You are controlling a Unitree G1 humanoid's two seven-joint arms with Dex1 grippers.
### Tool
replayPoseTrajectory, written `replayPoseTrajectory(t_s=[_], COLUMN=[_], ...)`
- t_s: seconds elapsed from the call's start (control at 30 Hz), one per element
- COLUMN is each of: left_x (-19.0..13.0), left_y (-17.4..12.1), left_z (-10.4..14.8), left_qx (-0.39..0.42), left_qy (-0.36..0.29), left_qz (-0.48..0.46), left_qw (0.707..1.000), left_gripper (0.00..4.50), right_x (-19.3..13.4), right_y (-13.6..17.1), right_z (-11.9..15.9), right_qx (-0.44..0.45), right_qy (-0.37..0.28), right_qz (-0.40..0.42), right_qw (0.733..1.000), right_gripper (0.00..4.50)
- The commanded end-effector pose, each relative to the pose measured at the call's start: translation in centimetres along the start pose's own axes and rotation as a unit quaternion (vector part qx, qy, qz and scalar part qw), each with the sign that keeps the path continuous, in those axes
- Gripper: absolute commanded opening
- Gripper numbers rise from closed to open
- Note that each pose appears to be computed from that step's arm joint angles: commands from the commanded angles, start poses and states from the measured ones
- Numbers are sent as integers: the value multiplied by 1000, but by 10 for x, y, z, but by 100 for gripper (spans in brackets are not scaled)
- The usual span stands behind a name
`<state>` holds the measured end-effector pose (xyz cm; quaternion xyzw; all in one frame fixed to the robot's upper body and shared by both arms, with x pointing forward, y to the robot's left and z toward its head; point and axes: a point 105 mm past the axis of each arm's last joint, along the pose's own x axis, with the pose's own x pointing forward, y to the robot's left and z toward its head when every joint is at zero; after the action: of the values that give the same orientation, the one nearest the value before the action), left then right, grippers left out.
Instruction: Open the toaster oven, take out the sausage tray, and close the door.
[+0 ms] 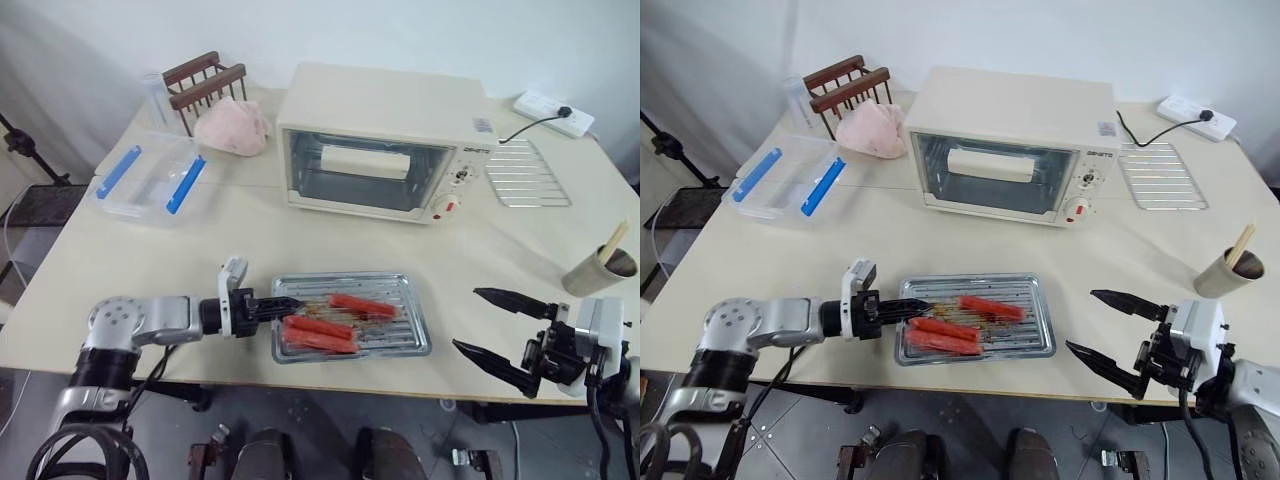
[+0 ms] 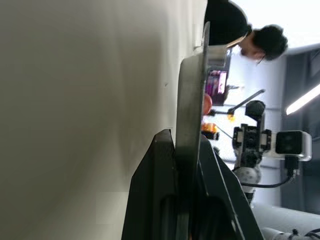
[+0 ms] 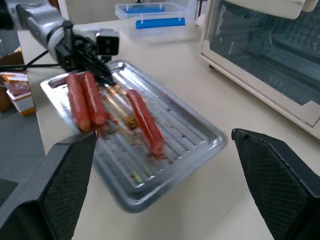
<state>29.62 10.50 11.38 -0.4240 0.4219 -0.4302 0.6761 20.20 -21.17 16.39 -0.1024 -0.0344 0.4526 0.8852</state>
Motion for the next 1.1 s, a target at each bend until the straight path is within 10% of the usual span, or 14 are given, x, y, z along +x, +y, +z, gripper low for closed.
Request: replayPoseTrajectory(t_s=[0.03,0.53,1.0,1.1], left_x=[24,67,42,25], left_y=[4,0,-7,-11], left_z=[-4,-5,5,9], left_qx=[8,49,156,224], left_qy=[30,85,58,48], left_qz=[7,9,-22,-30], left_qw=[999,995,986,973], left_gripper=[0,0,424,448], right_x=[-9,-33,-42,-47], right_y=[1,5,3,-1], right_z=[7,-13,-26,-27], right_qx=[-20,-1,10,10], right_qy=[2,31,34,33], right_qz=[-17,-32,-32,-39], right_qw=[1000,999,999,999], right_gripper=[448,448,450,450])
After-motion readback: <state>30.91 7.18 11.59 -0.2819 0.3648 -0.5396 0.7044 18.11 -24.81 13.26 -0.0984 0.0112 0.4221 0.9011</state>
